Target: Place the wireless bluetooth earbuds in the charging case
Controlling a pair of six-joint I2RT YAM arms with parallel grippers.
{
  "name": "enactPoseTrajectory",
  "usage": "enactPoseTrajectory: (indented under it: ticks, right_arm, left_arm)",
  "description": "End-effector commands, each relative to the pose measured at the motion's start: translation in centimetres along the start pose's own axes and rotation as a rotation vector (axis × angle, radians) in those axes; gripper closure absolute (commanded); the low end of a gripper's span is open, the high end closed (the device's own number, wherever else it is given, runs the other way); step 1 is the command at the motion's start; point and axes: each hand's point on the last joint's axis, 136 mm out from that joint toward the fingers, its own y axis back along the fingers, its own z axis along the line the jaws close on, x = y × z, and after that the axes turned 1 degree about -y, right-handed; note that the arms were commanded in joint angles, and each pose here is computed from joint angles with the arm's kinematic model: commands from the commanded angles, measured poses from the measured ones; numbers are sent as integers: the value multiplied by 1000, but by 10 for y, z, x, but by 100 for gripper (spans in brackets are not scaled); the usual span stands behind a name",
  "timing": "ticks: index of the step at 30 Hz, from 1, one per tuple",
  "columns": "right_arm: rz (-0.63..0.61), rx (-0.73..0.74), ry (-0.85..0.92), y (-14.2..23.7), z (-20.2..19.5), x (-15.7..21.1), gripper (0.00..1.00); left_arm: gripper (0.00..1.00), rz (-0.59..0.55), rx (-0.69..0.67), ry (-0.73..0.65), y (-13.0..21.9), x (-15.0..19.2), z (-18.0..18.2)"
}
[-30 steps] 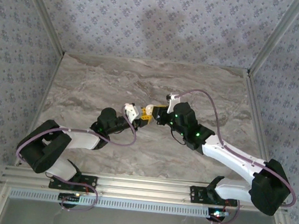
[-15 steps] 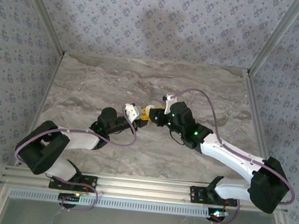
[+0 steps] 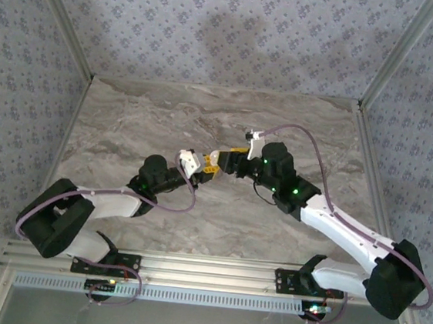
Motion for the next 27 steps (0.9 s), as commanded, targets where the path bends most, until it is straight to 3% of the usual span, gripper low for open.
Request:
enactPoseTrajectory:
  ticks: [1, 6, 13, 21, 27]
  right_arm:
    - [5, -56, -14, 7, 13, -14, 43]
    - [101, 36, -24, 2, -7, -6, 45]
    - [363, 207, -67, -25, -39, 29, 49]
    - [617, 302, -73, -81, -56, 70, 51]
    - [795, 336, -12, -126, -67, 103, 52]
  left_arm:
    - [93, -21, -19, -29, 4, -11, 1]
    - [93, 29, -76, -1, 16, -6, 10]
    - [93, 156, -283, 197, 55, 15, 54]
    - [90, 211, -575, 358, 128, 30, 95]
    - [90, 222, -680, 408, 155, 41, 107]
